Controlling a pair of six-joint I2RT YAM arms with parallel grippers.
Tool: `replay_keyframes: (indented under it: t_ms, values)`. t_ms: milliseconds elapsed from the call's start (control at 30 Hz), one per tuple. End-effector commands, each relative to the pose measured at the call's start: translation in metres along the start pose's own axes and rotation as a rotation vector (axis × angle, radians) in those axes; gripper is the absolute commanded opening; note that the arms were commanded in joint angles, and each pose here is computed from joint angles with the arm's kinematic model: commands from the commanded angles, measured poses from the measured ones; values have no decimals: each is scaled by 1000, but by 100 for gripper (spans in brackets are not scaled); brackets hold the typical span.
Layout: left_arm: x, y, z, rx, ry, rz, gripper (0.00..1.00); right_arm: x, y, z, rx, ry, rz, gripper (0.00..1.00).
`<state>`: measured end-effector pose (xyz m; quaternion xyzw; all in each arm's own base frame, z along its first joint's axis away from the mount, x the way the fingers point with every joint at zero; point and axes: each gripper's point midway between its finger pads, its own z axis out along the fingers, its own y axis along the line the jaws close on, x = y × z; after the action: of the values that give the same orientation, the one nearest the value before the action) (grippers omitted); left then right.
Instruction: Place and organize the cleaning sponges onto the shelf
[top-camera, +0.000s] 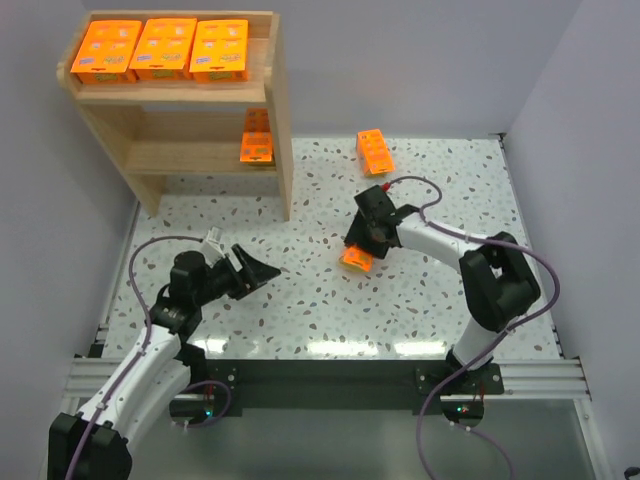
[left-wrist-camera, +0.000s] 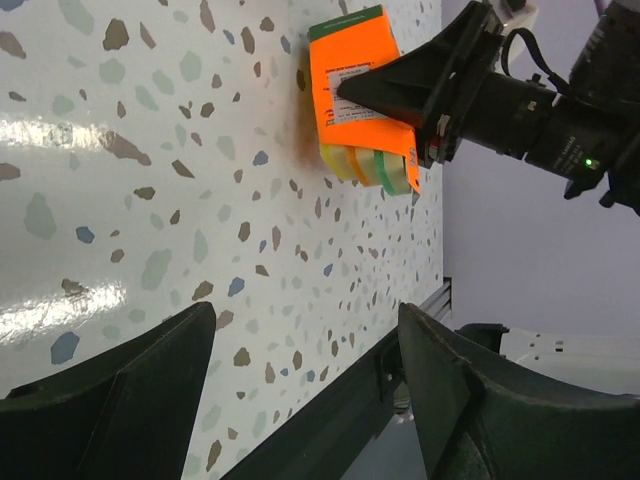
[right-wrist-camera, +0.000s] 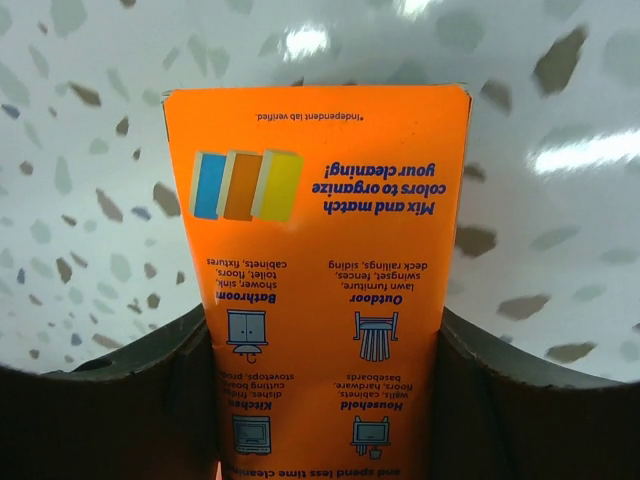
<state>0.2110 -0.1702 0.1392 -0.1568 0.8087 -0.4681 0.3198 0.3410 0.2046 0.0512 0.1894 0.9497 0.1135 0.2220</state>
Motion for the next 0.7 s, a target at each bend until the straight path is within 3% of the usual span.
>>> replay_keyframes:
  t_ms: [0, 167, 400, 667]
  values:
    - [5, 0, 3, 25, 7, 31, 79, 35, 3, -2, 64, -11, 187, 0]
    - [7, 7, 8, -1, -23, -3, 80, 80, 8, 12, 163, 36, 242, 0]
    - [18, -8, 22, 40, -33, -74, 92, 116, 42, 17, 98, 92, 269, 0]
    - [32, -23, 55, 48, -8, -70, 92, 147, 71, 15, 65, 189, 189, 0]
